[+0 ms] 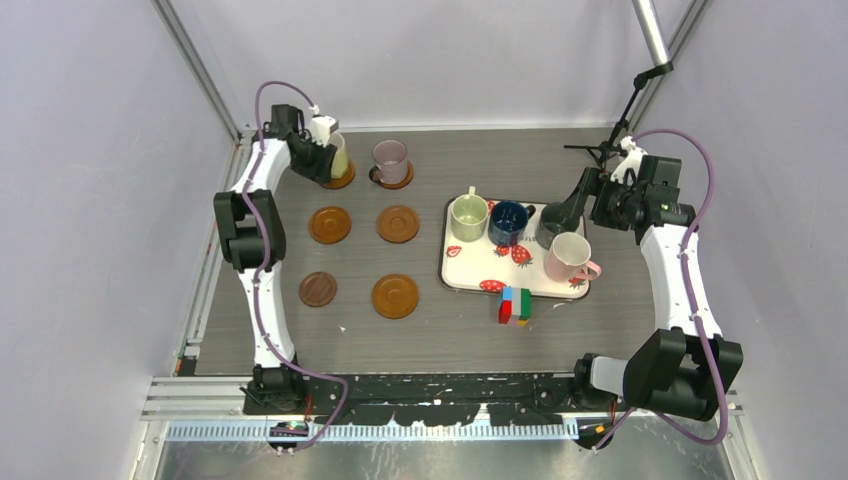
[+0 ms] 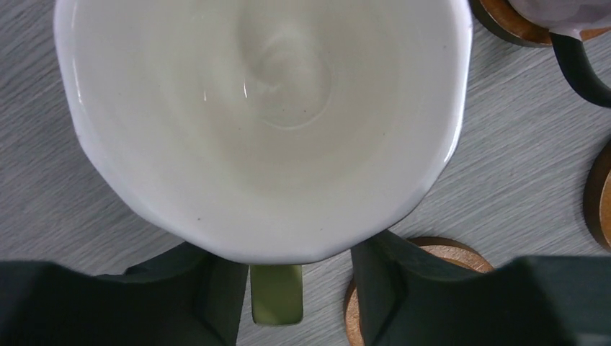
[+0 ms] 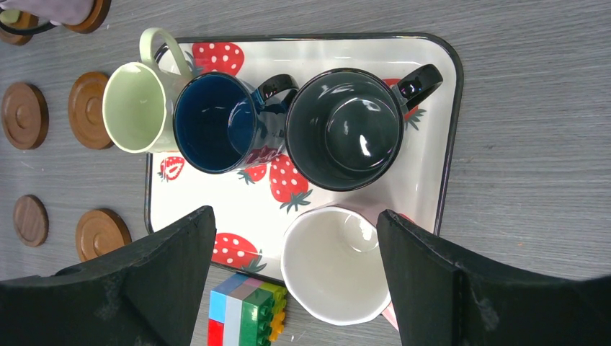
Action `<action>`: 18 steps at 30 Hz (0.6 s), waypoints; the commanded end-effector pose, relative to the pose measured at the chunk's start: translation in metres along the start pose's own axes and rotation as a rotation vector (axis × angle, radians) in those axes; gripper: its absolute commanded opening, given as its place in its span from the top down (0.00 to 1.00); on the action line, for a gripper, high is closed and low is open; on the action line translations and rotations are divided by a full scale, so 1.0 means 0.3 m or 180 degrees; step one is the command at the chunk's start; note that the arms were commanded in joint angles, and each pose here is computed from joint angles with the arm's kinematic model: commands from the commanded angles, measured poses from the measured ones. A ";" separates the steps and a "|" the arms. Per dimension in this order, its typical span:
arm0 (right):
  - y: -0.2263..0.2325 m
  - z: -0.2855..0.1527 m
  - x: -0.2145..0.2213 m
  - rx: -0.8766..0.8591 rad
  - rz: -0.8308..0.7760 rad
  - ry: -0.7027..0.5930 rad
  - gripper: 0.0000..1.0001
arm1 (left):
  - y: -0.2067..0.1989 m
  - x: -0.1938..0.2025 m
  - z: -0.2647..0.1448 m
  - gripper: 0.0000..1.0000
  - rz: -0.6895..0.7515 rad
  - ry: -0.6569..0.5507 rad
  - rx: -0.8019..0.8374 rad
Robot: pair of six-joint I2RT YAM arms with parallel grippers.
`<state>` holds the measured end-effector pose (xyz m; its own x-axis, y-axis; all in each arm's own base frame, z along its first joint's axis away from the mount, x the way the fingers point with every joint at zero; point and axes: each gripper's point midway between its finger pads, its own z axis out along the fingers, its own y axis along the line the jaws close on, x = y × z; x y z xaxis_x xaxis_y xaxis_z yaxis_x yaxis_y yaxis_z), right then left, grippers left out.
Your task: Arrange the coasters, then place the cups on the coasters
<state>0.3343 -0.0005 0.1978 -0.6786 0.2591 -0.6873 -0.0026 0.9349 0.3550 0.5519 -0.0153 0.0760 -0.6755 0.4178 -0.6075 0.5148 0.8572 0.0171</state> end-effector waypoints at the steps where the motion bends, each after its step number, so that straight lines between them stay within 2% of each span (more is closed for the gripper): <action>1: 0.003 -0.007 -0.019 -0.0023 -0.0036 -0.0078 0.14 | 0.010 -0.056 -0.075 0.43 0.0005 -0.0137 -0.0075; 5: 0.007 -0.012 -0.023 -0.0035 -0.0041 -0.0096 0.14 | 0.023 -0.081 -0.161 0.31 -0.0020 -0.0229 -0.0141; 8: 0.013 -0.017 -0.025 -0.0052 -0.0041 -0.0107 0.14 | 0.033 -0.112 -0.257 0.09 -0.0036 -0.0361 -0.0232; 13: 0.021 -0.028 -0.035 -0.0067 -0.0062 -0.0148 0.13 | -0.015 -0.159 -0.418 0.05 0.0005 -0.0545 -0.0240; 18: 0.030 -0.041 -0.048 -0.0085 -0.0070 -0.0196 0.13 | -0.172 -0.176 -0.512 0.02 0.0003 -0.0633 0.0095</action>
<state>0.3341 0.0002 0.1986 -0.6777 0.2587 -0.6883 -0.0064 0.9340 0.3572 0.5111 -0.0021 0.1942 -0.5943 0.3665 -0.7159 0.4713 0.8800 0.0592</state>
